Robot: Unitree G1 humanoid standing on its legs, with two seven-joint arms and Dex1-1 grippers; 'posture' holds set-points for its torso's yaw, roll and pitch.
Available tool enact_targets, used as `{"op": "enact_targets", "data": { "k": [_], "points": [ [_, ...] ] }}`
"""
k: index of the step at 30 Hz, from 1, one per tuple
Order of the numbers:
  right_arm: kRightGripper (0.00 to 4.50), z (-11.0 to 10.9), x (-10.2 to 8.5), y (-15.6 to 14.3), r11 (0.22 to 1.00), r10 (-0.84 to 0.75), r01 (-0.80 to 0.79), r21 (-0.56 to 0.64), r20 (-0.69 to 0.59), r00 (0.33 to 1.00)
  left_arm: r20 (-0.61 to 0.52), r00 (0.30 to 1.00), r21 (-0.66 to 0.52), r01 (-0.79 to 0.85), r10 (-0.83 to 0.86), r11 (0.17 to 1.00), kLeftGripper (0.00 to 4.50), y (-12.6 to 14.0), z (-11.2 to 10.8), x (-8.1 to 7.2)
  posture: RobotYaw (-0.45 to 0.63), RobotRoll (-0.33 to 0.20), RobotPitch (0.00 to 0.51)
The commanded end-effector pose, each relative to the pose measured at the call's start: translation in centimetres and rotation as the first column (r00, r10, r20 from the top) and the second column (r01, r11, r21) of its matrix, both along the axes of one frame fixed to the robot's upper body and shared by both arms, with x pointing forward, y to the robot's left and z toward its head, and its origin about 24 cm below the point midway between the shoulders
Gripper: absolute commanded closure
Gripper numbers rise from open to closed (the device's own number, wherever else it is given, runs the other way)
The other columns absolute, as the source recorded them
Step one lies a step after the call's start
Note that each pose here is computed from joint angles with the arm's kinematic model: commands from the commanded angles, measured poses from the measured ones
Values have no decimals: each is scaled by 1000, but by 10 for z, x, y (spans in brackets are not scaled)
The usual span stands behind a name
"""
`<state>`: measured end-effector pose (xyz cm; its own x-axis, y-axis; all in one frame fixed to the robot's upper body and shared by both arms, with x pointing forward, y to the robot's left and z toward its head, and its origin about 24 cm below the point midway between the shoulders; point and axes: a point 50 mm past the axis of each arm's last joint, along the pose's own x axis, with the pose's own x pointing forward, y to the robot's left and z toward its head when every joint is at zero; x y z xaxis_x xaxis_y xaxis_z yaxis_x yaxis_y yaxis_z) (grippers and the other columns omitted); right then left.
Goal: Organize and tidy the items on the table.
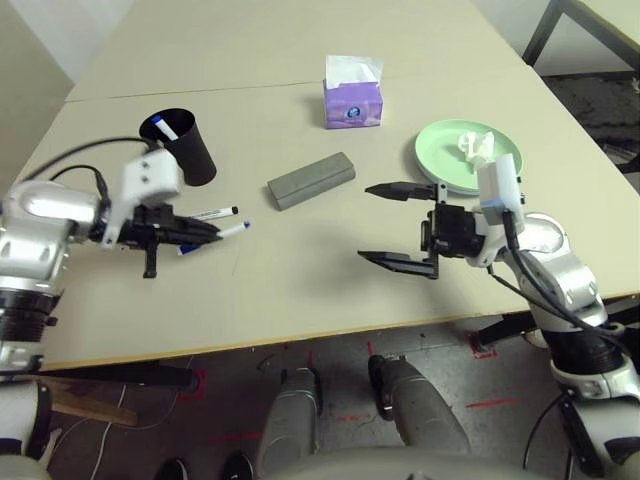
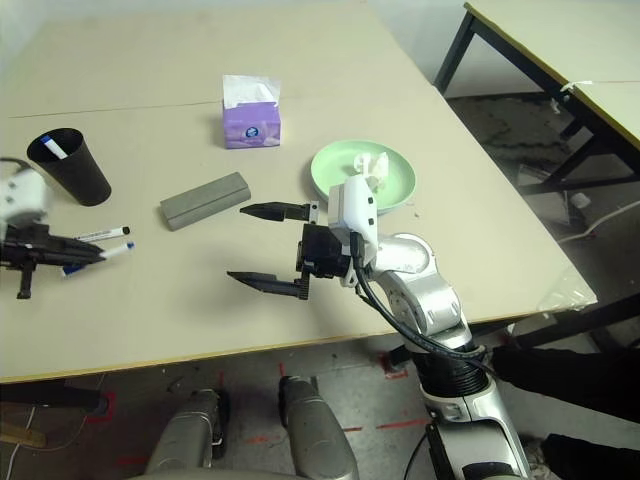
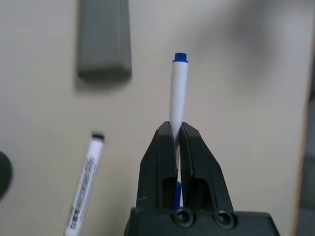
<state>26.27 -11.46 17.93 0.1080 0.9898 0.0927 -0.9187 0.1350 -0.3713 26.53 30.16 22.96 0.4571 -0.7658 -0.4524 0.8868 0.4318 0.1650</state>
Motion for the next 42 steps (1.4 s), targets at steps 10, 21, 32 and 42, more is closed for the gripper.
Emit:
{"op": "enact_targets", "data": {
  "k": [10,21,32,42],
  "points": [
    [0,-7,19,-3,965,-243,252,70,-114,963,267,838,-447,-329,475,832,4489,24,44,-17,-62,0,167],
    [0,-15,26,-5,912,-392,404,64,-146,908,424,576,-542,-457,699,705,4489,46,51,8,-55,0,168],
    [0,-27,7,-2,950,-311,313,-8,-134,941,482,445,-594,-468,755,655,4489,52,53,51,-77,0,181],
    [0,-28,-1,-8,951,-311,307,-47,-142,940,468,446,-623,-446,763,643,4489,39,36,78,-109,0,202]
  ]
}}
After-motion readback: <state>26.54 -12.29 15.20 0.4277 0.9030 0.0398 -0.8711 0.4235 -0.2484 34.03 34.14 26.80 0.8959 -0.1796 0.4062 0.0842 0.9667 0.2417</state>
